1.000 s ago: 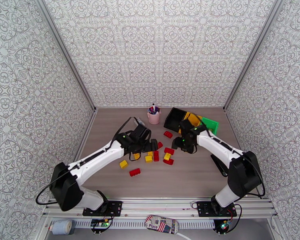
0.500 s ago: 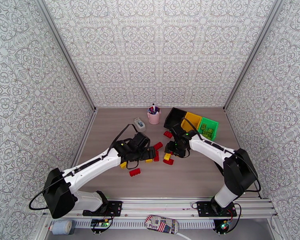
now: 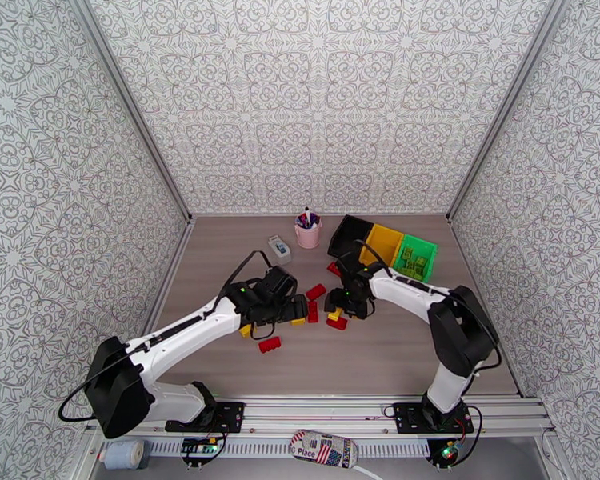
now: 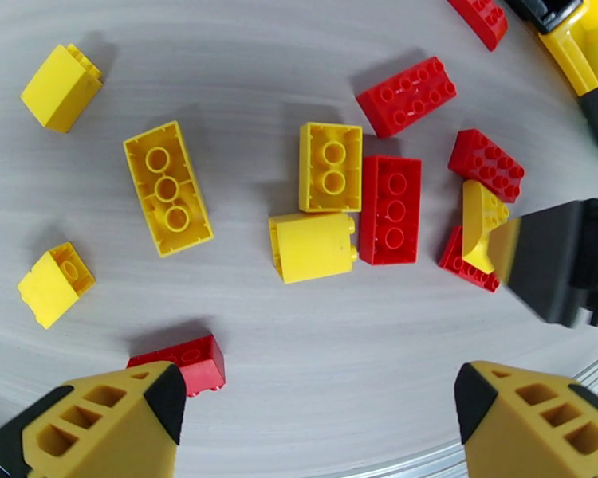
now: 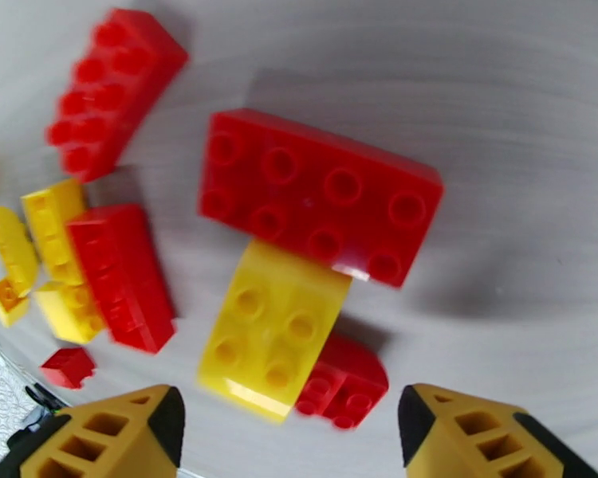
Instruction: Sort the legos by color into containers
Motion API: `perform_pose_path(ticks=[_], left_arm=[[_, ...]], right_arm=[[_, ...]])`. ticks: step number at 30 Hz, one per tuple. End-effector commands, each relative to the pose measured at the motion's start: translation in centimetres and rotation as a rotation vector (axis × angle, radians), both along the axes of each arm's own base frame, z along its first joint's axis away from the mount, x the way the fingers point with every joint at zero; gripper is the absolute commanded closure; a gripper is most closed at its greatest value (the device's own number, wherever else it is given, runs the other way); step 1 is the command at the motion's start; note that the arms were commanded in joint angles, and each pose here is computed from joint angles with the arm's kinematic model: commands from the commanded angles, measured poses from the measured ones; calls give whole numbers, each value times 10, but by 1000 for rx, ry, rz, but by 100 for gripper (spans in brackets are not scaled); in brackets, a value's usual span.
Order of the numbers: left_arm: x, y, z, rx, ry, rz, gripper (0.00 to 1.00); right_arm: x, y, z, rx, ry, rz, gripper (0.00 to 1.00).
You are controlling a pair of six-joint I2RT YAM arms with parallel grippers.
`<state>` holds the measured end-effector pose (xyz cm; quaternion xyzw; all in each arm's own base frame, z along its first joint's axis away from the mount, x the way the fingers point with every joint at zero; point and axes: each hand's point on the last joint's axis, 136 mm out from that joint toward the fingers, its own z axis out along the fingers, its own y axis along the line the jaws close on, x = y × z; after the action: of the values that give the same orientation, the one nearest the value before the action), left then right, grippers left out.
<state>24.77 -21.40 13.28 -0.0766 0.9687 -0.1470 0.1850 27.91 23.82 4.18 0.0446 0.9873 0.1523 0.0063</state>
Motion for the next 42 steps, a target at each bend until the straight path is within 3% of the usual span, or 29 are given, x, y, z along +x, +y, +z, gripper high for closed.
perform_pose_path(ticks=[1, 12, 24, 32, 37, 42], left_arm=[[-3, 4, 2, -25, 11, 15, 5], [1, 18, 5, -30, 11, 54, 5], [8, 27, -1, -47, 27, 82, 5], [4, 46, -2, -64, 22, 146, 5], [-7, 71, -4, -84, 22, 226, 4], [-21, 91, -8, -91, 32, 278, 4]], right_arm=[[9, 15, -1, 47, -7, 38, 22], [2, 41, -5, 160, 41, 76, 20], [-41, 94, 10, 205, 57, 211, 19], [-42, 73, 3, -48, 14, 297, 26], [-47, 75, -7, -144, 5, 362, 26], [-49, 85, -16, -173, 8, 403, 35]])
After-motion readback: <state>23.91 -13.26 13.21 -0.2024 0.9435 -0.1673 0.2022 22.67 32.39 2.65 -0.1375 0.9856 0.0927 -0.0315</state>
